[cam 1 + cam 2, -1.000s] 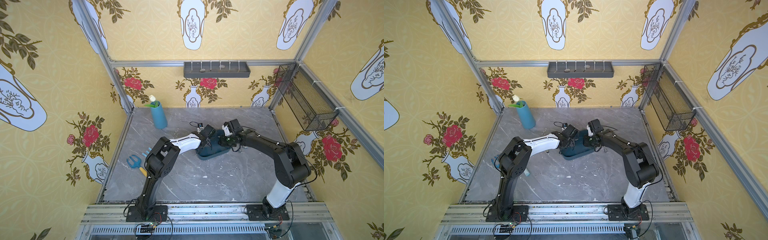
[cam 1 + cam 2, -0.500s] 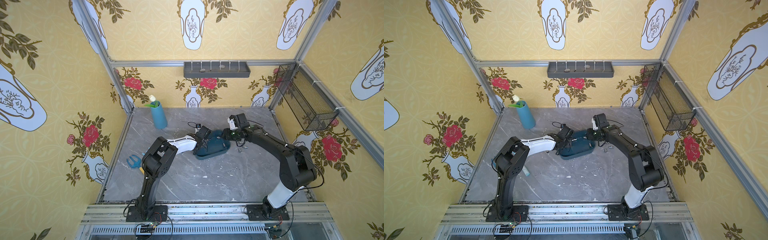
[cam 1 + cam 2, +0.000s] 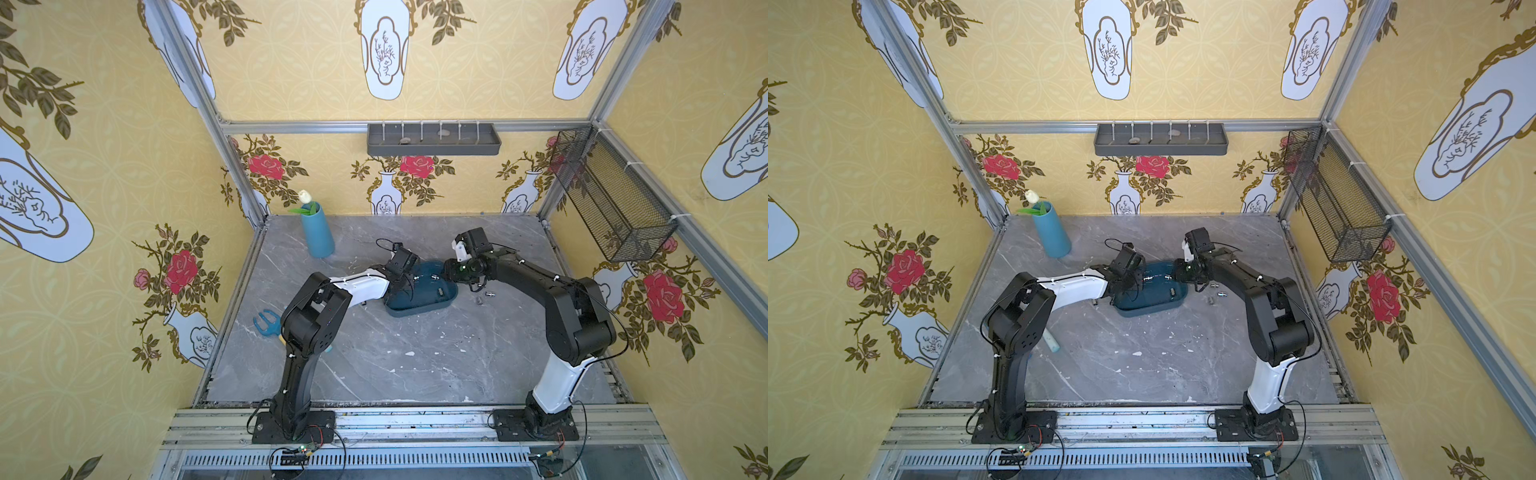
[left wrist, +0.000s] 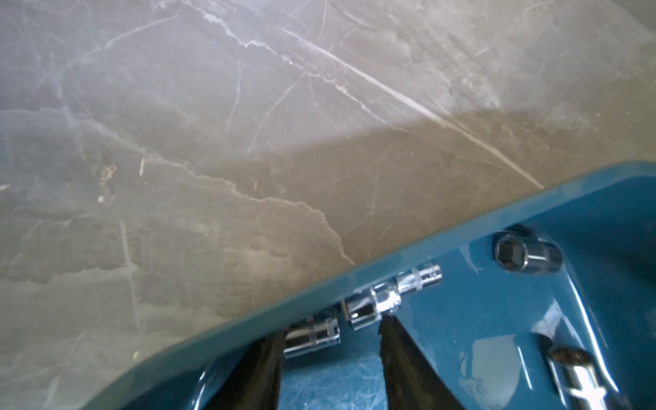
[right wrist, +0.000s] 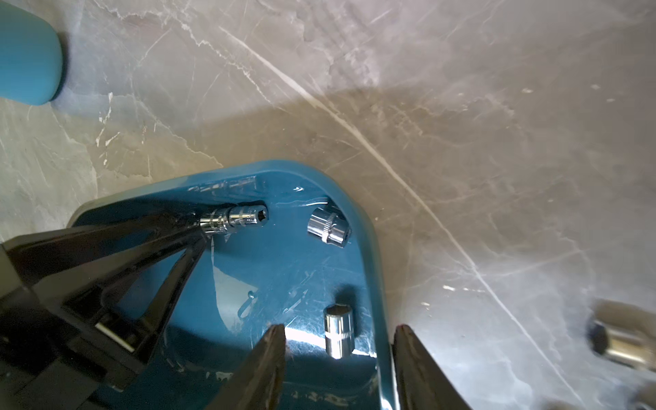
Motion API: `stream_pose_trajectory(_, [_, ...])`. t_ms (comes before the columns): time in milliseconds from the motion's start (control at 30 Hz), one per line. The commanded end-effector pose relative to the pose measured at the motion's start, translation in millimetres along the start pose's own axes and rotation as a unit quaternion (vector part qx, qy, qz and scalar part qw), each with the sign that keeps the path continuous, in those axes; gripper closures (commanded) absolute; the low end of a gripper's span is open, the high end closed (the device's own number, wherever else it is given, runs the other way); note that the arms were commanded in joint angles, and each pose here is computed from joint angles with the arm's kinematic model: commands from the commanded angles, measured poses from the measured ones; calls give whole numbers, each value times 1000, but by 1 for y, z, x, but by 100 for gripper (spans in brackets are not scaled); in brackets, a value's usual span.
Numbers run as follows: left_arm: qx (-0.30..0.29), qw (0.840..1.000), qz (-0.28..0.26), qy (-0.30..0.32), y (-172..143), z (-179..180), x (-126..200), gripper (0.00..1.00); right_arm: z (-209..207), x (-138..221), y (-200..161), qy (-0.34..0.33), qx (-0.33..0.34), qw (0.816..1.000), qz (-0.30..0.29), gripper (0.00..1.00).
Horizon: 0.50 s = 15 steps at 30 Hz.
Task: Take out the socket from the storage box
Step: Pick up the socket head from the storage box.
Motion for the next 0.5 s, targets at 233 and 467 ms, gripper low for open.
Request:
stream_pose_trajectory(233, [21, 998, 9, 51, -8, 16, -7, 51, 7, -18, -10, 11, 0, 1000, 18, 53])
stream_pose_trajectory(467, [26, 997, 5, 72, -8, 22, -13, 53, 8, -21, -18, 13, 0, 1000, 24, 62])
Point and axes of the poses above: each gripper's point midway between its finger pads, its own x axis back along the fingers, its own z axis along the line the jaws close on, y = z × x, the point moved 2 cm from there along x, back along the fingers, and after that the axes turned 2 degrees about -x, right-handed, at the moved point
